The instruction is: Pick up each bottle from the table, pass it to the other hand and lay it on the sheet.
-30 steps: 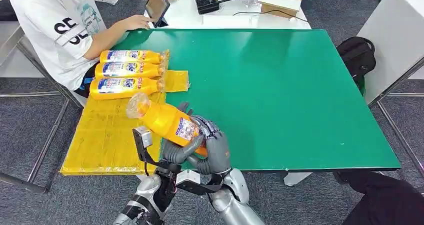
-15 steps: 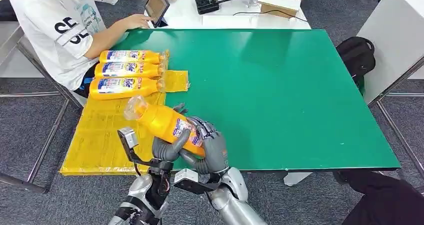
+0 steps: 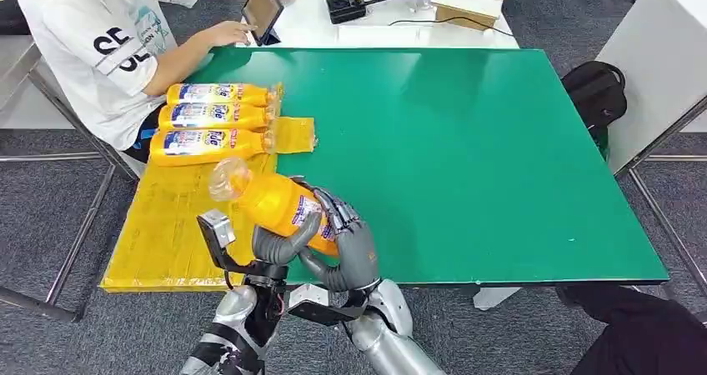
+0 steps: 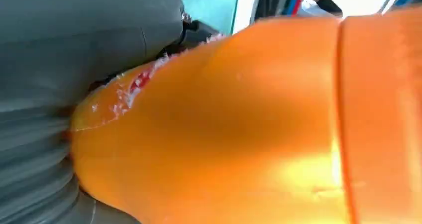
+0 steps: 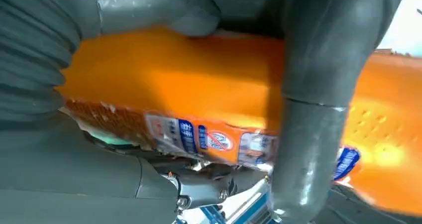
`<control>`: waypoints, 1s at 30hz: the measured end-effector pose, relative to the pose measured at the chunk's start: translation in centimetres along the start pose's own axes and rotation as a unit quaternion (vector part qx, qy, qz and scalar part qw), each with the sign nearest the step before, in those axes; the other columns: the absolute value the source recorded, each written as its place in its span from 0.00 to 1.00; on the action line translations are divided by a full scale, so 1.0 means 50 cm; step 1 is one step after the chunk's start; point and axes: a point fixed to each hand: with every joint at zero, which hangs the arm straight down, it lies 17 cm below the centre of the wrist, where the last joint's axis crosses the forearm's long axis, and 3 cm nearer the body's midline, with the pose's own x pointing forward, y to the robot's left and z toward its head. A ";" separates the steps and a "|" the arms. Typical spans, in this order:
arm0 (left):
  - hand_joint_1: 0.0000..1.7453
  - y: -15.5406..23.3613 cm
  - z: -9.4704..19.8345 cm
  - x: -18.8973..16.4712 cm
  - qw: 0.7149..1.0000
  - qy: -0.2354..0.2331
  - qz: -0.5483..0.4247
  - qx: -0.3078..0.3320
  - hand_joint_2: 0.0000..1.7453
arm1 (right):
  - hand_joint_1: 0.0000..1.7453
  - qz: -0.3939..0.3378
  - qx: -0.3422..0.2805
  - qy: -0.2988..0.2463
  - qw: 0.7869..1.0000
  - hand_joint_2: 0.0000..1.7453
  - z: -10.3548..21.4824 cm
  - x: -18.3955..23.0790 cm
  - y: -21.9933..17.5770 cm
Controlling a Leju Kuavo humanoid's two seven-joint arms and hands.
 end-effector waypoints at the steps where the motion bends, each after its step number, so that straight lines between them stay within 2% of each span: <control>1: 1.00 -0.001 0.000 0.000 1.000 0.000 -0.001 -0.001 1.00 | 0.00 -0.001 0.000 0.003 1.000 0.00 0.000 -0.002 0.000; 10: 1.00 0.028 -0.014 0.021 0.993 -0.028 -0.111 0.026 1.00 | 0.00 -0.061 0.046 0.003 0.997 0.00 0.004 0.002 0.018; 15: 1.00 0.042 -0.022 0.037 0.990 -0.039 -0.134 0.035 1.00 | 0.00 -0.068 0.040 -0.005 0.997 0.00 -0.001 0.014 0.004; 19: 1.00 0.088 -0.036 0.066 0.971 -0.060 -0.217 0.080 1.00 | 0.00 -0.081 0.026 -0.010 0.996 0.00 0.002 0.027 -0.011; 22: 1.00 0.147 -0.043 0.099 0.942 -0.079 -0.298 0.134 1.00 | 0.00 -0.096 0.002 -0.015 0.995 0.00 -0.006 0.039 -0.040; 25: 1.00 0.200 -0.050 0.140 0.894 -0.104 -0.400 0.175 1.00 | 0.00 -0.109 -0.042 -0.023 0.993 0.00 -0.025 0.054 -0.092; 27: 1.00 0.219 -0.051 0.154 0.852 -0.117 -0.480 0.174 1.00 | 0.00 -0.117 -0.080 -0.023 0.990 0.00 -0.032 0.060 -0.131; 30: 1.00 0.235 -0.061 0.149 0.779 -0.121 -0.604 0.119 1.00 | 0.00 -0.128 -0.145 -0.022 0.981 0.00 -0.036 0.070 -0.201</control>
